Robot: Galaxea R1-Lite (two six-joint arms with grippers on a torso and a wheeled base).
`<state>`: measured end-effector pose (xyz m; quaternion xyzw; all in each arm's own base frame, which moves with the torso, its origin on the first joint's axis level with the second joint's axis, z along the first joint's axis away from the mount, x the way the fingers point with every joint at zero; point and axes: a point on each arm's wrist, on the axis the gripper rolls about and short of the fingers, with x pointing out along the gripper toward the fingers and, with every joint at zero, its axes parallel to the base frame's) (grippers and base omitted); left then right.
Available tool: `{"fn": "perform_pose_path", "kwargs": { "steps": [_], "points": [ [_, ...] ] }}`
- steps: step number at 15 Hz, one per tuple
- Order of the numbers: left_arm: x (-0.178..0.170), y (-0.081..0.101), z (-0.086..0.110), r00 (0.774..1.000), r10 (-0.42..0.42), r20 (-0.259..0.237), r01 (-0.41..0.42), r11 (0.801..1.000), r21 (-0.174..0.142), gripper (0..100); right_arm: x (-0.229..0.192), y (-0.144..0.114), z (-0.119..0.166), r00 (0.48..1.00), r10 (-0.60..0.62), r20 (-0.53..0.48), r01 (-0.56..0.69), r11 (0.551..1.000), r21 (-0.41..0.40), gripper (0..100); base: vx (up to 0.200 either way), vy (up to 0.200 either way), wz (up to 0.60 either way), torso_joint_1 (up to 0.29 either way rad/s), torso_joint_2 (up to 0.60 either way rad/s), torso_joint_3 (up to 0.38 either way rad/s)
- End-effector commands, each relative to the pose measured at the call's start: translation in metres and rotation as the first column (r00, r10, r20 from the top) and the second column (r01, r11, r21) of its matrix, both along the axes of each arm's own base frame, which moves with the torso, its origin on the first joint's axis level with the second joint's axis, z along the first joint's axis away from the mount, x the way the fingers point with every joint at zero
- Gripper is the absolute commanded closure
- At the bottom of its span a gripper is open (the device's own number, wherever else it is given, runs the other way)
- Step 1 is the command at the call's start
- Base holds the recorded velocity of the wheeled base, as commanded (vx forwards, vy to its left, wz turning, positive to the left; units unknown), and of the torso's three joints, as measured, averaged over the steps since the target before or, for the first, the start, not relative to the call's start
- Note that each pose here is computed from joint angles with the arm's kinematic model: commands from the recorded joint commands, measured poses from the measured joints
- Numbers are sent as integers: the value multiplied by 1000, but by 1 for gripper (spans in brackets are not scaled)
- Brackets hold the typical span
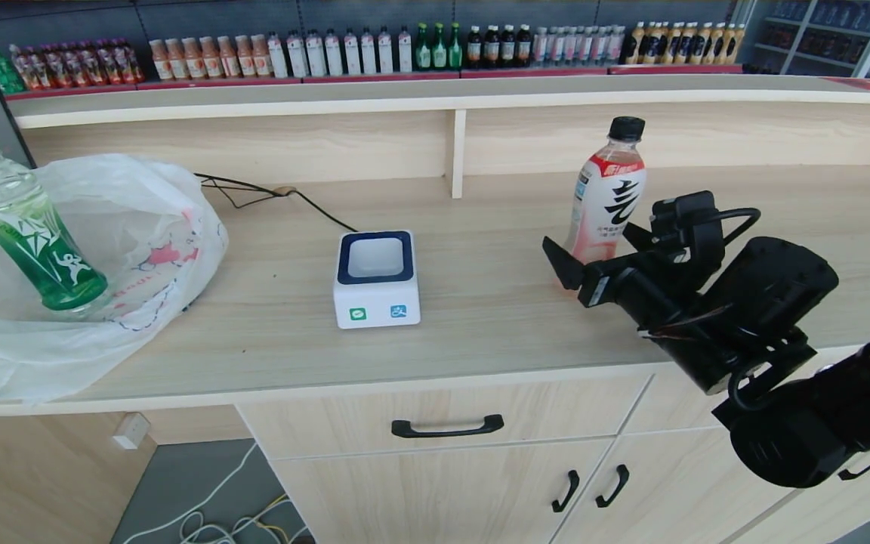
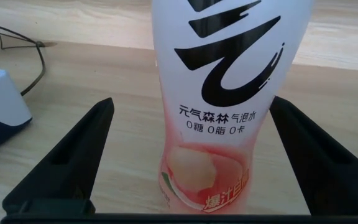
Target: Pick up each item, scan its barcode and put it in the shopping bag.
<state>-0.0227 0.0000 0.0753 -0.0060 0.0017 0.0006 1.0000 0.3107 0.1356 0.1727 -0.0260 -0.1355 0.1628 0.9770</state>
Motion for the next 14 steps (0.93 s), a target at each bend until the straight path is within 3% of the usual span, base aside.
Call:
{"fn": "perform_pose_path", "kwargs": {
  "steps": [1,14],
  "points": [
    [0,0,0,1000,0,0,0,1000,0,0,1,-4,7,1000,-10,11,10,1000,5,0,0,0,0,0,0,0],
    [0,0,0,1000,0,0,0,1000,0,0,31,-5,29,998,-44,-34,44,999,-10,0,0,0,0,0,0,0]
  ]
}}
